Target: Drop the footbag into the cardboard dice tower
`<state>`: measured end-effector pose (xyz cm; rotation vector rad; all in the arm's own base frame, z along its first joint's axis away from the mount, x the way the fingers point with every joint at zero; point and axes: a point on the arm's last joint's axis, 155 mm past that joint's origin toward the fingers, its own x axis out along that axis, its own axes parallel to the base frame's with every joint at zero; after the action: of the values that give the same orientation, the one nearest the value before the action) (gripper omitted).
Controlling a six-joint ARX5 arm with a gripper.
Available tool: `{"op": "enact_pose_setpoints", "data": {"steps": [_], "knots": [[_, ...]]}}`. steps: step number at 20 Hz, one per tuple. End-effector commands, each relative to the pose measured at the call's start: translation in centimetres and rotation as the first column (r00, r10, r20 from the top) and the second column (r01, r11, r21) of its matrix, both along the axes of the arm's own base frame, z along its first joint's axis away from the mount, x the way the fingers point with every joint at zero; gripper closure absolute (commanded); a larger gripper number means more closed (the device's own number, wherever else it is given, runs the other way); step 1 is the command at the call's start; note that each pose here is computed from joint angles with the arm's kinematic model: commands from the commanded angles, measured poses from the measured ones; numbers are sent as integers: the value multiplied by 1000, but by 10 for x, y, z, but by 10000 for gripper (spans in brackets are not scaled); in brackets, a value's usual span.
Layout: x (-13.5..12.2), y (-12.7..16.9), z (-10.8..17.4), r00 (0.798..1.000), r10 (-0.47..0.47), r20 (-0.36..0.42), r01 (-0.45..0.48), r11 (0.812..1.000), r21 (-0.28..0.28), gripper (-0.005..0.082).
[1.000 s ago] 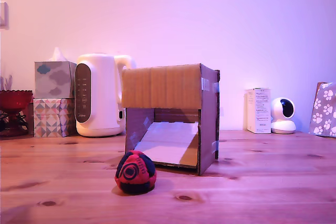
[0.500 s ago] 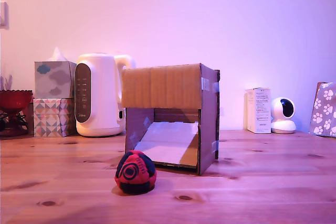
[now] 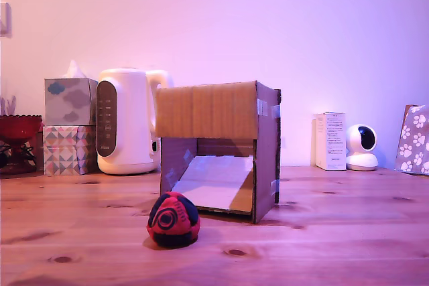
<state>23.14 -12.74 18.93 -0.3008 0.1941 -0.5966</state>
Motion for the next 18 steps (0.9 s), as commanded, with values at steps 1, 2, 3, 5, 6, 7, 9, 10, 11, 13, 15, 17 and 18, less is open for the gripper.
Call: {"op": "enact_pose_setpoints", "data": {"steps": [1,2,3,5,6,7,9,10,11,13,15,17,18], "knots": [[1,-10,-4,999,-37,1,37,999,17,788],[2,-16,-8,998,-59,-11,59,998,27,788],[3,-23,-13,997,-79,-26,80,996,36,788],[4,-36,-22,991,-126,-45,128,990,59,788],[5,-43,-28,988,-144,-61,148,987,67,788],[6,-48,-32,984,-159,-75,164,984,72,788],[7,-61,-47,975,-196,-109,206,974,95,788],[8,-66,-53,971,-206,-120,219,970,106,788],[8,-70,-59,968,-213,-132,228,967,114,788],[9,-78,-69,961,-231,-152,250,960,123,788],[9,-85,-77,955,-258,-147,280,947,160,788],[9,-90,-85,950,-270,-159,296,940,172,788],[9,-91,-89,947,-273,-169,301,937,175,788]]}}
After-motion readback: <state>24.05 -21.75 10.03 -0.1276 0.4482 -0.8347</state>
